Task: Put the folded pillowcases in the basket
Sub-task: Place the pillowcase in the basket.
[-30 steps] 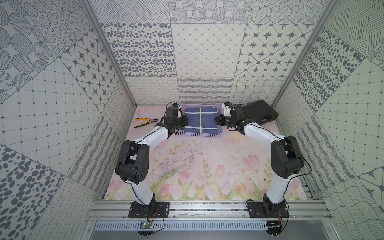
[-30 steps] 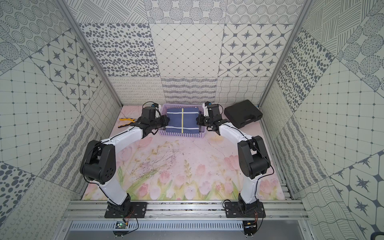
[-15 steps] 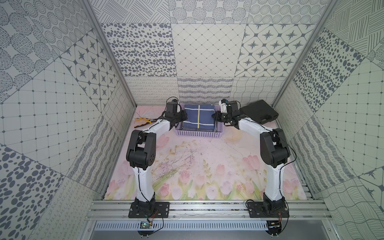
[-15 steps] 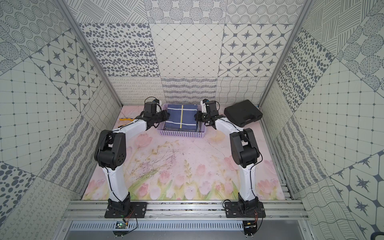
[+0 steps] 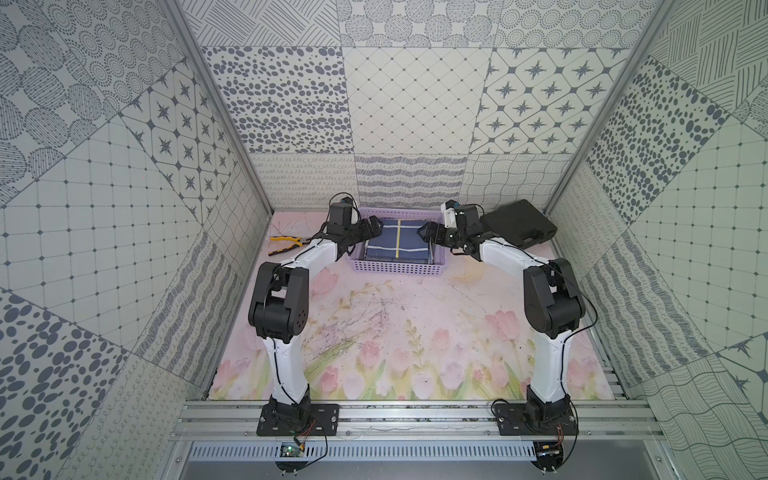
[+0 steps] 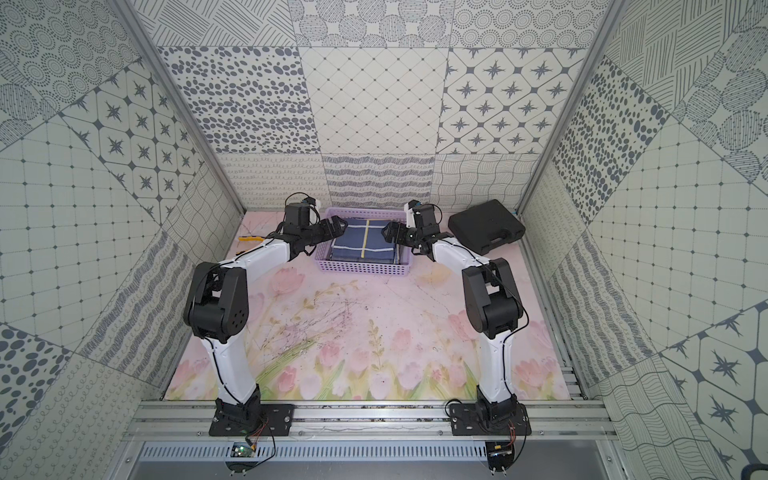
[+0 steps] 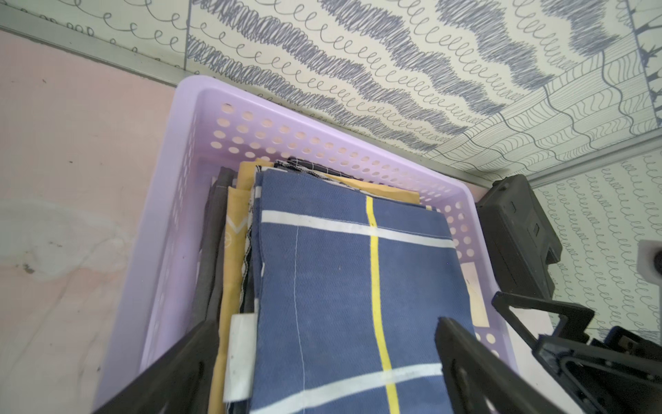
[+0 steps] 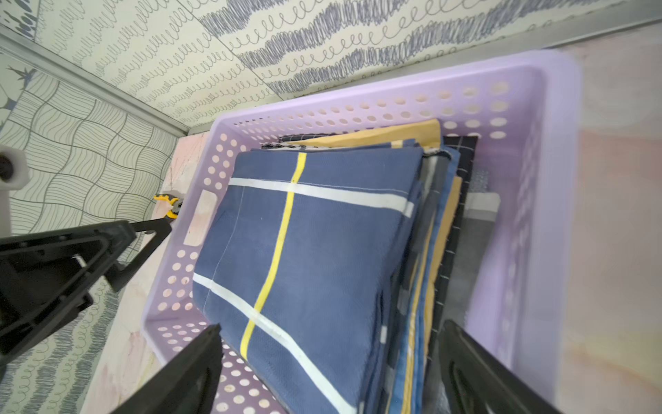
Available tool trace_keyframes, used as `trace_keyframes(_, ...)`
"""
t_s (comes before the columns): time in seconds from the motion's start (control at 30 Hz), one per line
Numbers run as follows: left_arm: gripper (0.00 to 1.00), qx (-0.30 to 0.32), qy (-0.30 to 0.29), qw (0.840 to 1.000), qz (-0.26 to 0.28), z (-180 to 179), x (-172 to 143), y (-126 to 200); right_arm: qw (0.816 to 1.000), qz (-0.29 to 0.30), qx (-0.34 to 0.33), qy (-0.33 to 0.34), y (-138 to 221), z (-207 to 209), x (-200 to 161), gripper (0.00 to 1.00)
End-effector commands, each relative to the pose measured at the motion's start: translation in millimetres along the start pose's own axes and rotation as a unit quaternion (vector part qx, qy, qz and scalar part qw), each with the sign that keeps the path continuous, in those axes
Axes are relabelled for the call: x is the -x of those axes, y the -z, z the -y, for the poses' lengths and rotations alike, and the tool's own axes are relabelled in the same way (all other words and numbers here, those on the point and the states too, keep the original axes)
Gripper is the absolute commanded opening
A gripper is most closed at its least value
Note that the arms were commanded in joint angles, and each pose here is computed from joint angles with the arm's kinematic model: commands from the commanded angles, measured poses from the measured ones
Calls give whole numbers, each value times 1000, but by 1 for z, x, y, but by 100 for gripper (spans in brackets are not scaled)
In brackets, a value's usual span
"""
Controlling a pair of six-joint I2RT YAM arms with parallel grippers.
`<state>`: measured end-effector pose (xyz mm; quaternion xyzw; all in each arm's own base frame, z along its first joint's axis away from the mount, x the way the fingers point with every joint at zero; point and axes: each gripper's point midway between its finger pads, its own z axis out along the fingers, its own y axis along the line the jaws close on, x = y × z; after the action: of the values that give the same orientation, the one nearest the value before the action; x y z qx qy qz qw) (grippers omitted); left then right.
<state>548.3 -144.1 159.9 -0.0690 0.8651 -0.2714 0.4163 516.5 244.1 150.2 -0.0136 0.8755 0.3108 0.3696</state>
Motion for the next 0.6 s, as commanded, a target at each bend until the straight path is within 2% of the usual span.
trace_keyframes(0.0,100,-14,-1,999,48,14,20,36,997,68,4,27,41,-15,32,97)
trace_keyframes(0.1,100,-13,-1,998,64,17,14,62,995,90,-7,39,67,-12,28,97)
trace_keyframes(0.27,99,31,4,995,90,2,-5,108,985,138,-54,89,121,1,18,97)
trace_keyframes(0.47,99,61,-27,990,126,-7,-21,157,956,194,-137,172,182,22,0,97)
trace_keyframes(0.57,100,68,-55,983,163,-12,-27,177,940,220,-187,180,212,38,-8,97)
